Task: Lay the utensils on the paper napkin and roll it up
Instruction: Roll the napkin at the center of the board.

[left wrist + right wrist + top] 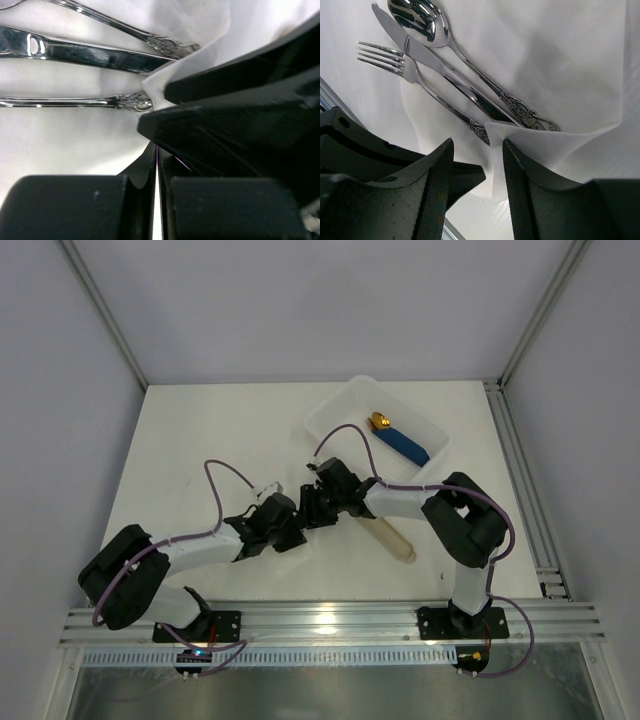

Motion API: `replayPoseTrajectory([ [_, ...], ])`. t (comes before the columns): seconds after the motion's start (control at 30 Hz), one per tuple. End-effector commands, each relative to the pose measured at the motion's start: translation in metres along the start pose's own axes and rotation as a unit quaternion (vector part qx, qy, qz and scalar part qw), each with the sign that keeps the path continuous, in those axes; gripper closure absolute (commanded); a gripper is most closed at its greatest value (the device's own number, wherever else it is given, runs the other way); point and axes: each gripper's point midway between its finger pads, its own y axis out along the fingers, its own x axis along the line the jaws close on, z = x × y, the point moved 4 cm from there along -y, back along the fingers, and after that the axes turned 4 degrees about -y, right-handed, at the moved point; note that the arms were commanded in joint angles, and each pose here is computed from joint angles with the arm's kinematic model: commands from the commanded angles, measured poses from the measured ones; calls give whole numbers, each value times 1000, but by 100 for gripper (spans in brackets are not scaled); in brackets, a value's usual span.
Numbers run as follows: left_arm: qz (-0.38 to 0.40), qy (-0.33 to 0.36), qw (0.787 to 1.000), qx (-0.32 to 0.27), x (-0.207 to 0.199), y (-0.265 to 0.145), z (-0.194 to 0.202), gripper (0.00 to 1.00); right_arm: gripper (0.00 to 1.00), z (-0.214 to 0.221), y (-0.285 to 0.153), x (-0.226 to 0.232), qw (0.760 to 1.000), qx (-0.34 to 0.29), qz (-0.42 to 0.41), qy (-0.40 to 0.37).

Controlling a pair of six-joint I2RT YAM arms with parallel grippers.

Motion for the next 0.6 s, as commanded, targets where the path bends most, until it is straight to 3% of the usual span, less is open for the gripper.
replayPoseTrajectory([
  [0.0,72,-19,995,-67,-31,-11,-21,100,51,2,3,10,1000,12,-15,-6],
  [0.37,136,-49,986,-86,-31,-30,-21,100,52,2,1,12,1000,14,-18,-13],
  [0.57,181,-64,979,-76,-34,-29,-14,95,52,1,-2,14,1000,11,-19,-14],
])
